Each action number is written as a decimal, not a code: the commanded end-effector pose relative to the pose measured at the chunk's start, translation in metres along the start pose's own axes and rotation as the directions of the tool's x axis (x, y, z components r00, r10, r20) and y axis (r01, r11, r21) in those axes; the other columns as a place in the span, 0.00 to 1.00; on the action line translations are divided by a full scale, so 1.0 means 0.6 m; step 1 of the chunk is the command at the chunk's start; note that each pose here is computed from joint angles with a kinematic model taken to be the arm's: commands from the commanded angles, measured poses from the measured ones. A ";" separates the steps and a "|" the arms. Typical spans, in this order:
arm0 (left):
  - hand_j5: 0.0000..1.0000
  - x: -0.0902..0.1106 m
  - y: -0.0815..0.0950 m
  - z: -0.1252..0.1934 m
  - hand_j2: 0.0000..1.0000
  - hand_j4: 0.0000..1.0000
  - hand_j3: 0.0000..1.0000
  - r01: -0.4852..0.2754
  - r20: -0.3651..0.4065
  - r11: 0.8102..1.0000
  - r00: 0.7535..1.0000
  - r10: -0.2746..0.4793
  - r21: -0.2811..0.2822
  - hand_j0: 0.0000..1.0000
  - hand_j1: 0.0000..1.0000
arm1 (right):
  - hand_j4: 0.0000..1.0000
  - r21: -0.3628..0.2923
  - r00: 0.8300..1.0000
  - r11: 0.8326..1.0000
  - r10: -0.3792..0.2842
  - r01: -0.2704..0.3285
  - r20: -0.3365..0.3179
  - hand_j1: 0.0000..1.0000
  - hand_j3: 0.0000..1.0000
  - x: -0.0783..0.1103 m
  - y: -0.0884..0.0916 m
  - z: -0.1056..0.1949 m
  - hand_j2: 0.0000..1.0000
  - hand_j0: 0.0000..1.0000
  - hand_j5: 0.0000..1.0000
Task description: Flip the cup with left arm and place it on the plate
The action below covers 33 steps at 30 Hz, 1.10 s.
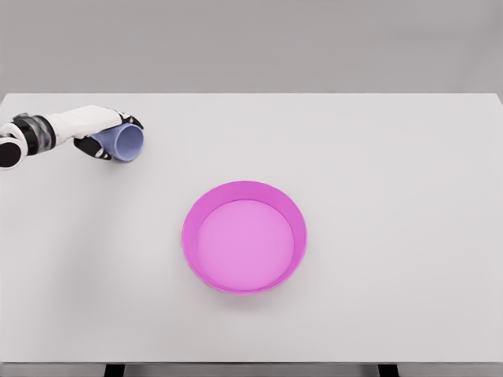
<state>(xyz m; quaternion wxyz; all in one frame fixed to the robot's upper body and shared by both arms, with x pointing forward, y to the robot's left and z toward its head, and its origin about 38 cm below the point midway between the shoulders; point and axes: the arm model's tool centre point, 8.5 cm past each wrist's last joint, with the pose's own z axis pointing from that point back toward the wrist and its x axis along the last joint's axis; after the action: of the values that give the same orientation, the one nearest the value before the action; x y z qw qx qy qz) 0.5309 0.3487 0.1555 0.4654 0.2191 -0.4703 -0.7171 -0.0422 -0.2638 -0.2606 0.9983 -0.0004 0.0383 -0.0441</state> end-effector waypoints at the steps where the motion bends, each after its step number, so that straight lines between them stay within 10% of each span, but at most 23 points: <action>1: 0.73 0.002 0.002 -0.001 0.73 0.73 0.73 -0.006 0.004 1.000 1.000 0.006 0.007 0.73 0.73 | 1.00 0.000 1.000 1.000 0.000 0.000 0.000 1.00 1.00 0.000 0.000 0.000 1.00 1.00 1.00; 13: 0.74 0.014 0.034 0.007 0.74 0.74 0.74 -0.149 0.086 0.982 0.986 0.139 0.115 0.74 0.74 | 1.00 0.000 1.000 1.000 0.000 0.000 0.000 1.00 1.00 0.000 0.000 0.000 1.00 1.00 1.00; 33: 0.75 0.090 0.089 0.007 0.75 0.75 0.75 -0.447 0.376 0.863 0.861 0.343 0.236 0.75 0.75 | 1.00 0.000 1.000 1.000 0.000 0.000 0.000 1.00 1.00 0.000 0.000 0.000 1.00 1.00 1.00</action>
<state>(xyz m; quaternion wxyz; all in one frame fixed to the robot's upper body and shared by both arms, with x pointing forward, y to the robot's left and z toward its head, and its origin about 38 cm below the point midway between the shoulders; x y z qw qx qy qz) 0.5264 0.2992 0.2037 0.4822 0.0766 -0.6701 -0.5591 -0.0422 -0.2638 -0.2606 0.9983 -0.0004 0.0383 -0.0443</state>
